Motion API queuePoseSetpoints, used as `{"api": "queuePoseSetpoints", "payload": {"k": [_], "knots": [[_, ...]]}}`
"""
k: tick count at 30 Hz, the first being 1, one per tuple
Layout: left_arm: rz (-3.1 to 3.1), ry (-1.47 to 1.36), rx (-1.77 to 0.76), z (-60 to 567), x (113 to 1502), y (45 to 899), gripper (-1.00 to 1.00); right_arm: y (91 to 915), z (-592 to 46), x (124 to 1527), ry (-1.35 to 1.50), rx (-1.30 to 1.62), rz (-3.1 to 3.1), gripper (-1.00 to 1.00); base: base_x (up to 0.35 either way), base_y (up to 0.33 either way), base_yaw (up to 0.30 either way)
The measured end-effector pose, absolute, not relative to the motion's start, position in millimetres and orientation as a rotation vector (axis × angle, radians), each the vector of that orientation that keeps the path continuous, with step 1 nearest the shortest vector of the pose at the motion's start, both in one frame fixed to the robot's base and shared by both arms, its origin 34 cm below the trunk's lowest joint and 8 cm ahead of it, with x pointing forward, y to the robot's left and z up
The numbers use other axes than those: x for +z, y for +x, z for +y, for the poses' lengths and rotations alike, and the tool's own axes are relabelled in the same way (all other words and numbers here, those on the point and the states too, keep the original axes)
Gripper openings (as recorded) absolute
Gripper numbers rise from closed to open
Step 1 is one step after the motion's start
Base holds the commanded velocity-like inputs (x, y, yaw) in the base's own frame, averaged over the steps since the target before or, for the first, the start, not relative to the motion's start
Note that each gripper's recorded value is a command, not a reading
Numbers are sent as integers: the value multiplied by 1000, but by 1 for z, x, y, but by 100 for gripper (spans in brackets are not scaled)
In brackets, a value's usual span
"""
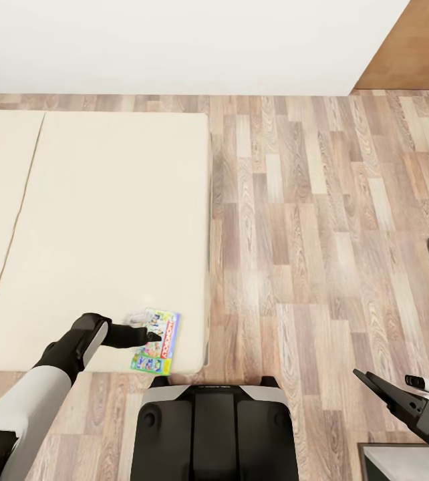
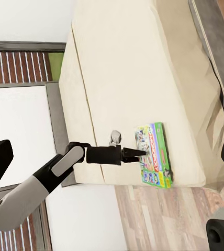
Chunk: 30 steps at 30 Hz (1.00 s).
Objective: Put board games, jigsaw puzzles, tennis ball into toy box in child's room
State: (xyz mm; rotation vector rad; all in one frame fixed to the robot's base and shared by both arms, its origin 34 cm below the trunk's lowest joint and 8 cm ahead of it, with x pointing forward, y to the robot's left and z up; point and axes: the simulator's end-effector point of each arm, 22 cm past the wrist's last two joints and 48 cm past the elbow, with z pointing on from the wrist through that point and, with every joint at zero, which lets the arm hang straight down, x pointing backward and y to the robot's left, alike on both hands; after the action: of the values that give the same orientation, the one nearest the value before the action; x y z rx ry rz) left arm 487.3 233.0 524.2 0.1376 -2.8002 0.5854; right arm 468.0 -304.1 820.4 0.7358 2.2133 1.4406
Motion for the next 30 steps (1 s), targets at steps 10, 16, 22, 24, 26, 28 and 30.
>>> {"api": "queuePoseSetpoints", "payload": {"k": [10, 16, 22, 24, 26, 28, 30], "knots": [[-2789, 143, 649, 225, 528, 489, 100, 468, -304, 820, 736, 1440, 2214, 100, 0, -66, 0], [-2788, 146, 654, 224, 529, 489, 100, 468, -304, 820, 736, 1441, 2214, 100, 0, -77, 0], [-2787, 149, 657, 224, 529, 489, 100, 468, -304, 820, 735, 1441, 2214, 100, 0, -156, 0], [-2786, 150, 657, 224, 529, 489, 100, 468, -304, 820, 736, 1440, 2214, 100, 0, -56, 0], [-2786, 150, 658, 224, 529, 489, 100, 468, -304, 820, 735, 1441, 2213, 100, 0, -26, 0], [-2786, 151, 659, 223, 529, 489, 100, 468, -304, 820, 736, 1441, 2213, 100, 0, -15, 0], [-2786, 152, 659, 223, 529, 489, 100, 468, -304, 820, 735, 1441, 2214, 100, 0, -21, 0]]}}
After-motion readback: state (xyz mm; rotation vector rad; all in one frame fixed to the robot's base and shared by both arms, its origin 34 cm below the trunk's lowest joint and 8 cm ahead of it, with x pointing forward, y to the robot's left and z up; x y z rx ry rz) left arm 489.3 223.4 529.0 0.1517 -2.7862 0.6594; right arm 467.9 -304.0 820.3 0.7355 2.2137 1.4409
